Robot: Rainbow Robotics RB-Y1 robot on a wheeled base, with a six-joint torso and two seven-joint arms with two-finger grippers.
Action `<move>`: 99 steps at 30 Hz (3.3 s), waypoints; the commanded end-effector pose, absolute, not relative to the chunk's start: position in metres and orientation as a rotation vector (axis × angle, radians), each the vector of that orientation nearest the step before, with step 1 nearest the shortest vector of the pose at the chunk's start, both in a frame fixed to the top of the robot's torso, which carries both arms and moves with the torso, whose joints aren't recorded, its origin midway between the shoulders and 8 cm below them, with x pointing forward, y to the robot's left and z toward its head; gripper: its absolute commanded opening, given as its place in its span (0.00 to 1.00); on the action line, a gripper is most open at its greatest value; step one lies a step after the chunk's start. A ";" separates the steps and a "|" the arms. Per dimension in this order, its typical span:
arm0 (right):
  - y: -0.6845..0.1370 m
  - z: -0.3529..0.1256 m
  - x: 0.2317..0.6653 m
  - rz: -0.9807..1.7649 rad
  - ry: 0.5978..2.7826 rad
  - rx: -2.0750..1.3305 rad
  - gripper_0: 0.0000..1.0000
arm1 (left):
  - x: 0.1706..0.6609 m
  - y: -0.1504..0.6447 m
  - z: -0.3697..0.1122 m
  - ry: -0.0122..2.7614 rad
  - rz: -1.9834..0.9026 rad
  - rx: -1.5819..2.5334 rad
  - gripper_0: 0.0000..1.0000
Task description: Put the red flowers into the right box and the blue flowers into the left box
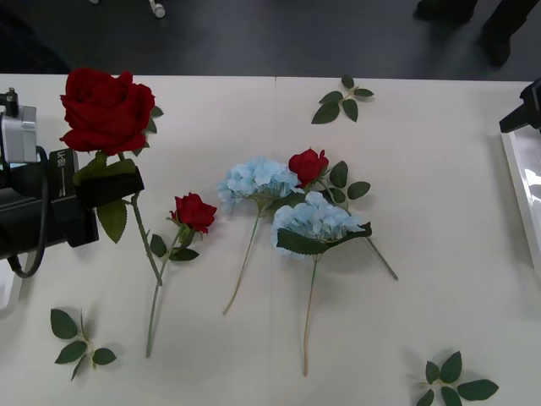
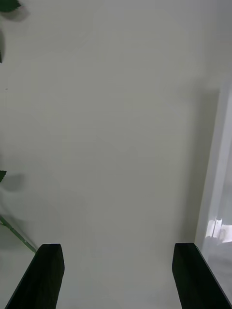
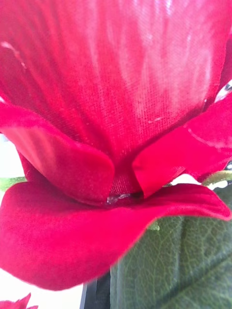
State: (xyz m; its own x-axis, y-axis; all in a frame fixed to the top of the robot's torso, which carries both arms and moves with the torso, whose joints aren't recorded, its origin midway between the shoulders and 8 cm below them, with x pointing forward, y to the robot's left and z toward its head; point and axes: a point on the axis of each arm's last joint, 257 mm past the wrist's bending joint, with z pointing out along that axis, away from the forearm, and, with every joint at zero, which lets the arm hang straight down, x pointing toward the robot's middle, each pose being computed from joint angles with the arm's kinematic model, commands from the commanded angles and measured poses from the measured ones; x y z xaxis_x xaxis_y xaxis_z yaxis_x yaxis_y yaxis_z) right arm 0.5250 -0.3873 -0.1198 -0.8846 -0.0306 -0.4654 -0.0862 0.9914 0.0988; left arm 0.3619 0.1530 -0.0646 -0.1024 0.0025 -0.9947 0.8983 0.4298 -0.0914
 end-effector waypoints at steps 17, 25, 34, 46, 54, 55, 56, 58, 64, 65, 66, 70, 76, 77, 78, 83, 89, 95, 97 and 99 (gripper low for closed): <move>-0.236 -0.119 0.437 0.496 2.132 -0.489 0.66 | 0.321 0.102 0.007 1.015 -0.972 0.978 0.00; -0.180 -0.129 0.390 0.596 1.938 -0.629 0.65 | 0.333 0.069 0.010 1.001 -0.976 0.974 0.00; -0.100 -0.133 0.360 0.725 1.754 -0.771 0.66 | 0.342 0.037 0.014 0.998 -0.993 0.959 0.00; -0.003 -0.146 0.365 0.895 1.605 -0.825 0.66 | 0.342 0.035 0.015 0.997 -1.008 0.952 0.00; 0.035 -0.132 0.370 0.947 1.516 -0.808 0.66 | 0.342 0.035 0.015 0.997 -1.008 0.952 0.00; 0.039 -0.129 0.369 0.953 1.505 -0.809 0.66 | 0.342 0.035 0.015 0.997 -1.008 0.952 0.00; 0.045 -0.126 0.367 0.964 1.496 -0.812 0.66 | 0.342 0.035 0.015 0.997 -1.008 0.952 0.00; 0.053 -0.120 0.363 0.986 1.477 -0.808 0.65 | 0.342 0.035 0.015 0.997 -1.008 0.952 0.00; 0.065 -0.113 0.359 1.020 1.457 -0.793 0.66 | 0.342 0.035 0.015 0.997 -1.008 0.952 0.00; 0.065 -0.112 0.359 1.021 1.454 -0.793 0.66 | 0.342 0.035 0.015 0.997 -1.008 0.952 0.00; 0.066 -0.111 0.358 1.022 1.452 -0.793 0.66 | 0.342 0.035 0.015 0.997 -1.008 0.952 0.00; 0.066 -0.108 0.360 1.024 1.444 -0.782 0.66 | 0.342 0.035 0.015 0.997 -1.008 0.952 0.00; 0.063 -0.103 0.364 1.017 1.428 -0.760 0.00 | 0.342 0.035 0.015 0.997 -1.008 0.952 0.00; 0.062 -0.102 0.365 1.016 1.425 -0.754 0.00 | 0.342 0.035 0.015 0.997 -1.008 0.952 0.00; 0.062 -0.101 0.366 1.016 1.424 -0.752 0.00 | 0.342 0.035 0.015 0.997 -1.008 0.952 0.00; 0.059 -0.098 0.369 1.017 1.418 -0.731 0.00 | 0.342 0.035 0.015 0.997 -1.008 0.952 0.00; 0.056 -0.095 0.371 1.019 1.413 -0.711 0.00 | 0.342 0.035 0.015 0.997 -1.008 0.952 0.14; 0.054 -0.094 0.373 1.019 1.414 -0.700 0.00 | 0.342 0.035 0.015 0.997 -1.008 0.952 1.00; 0.053 -0.094 0.374 1.017 1.415 -0.699 0.00 | 0.342 0.035 0.015 0.997 -1.008 0.952 1.00; 0.052 -0.094 0.375 1.015 1.416 -0.697 0.00 | 0.342 0.035 0.015 0.997 -1.008 0.952 1.00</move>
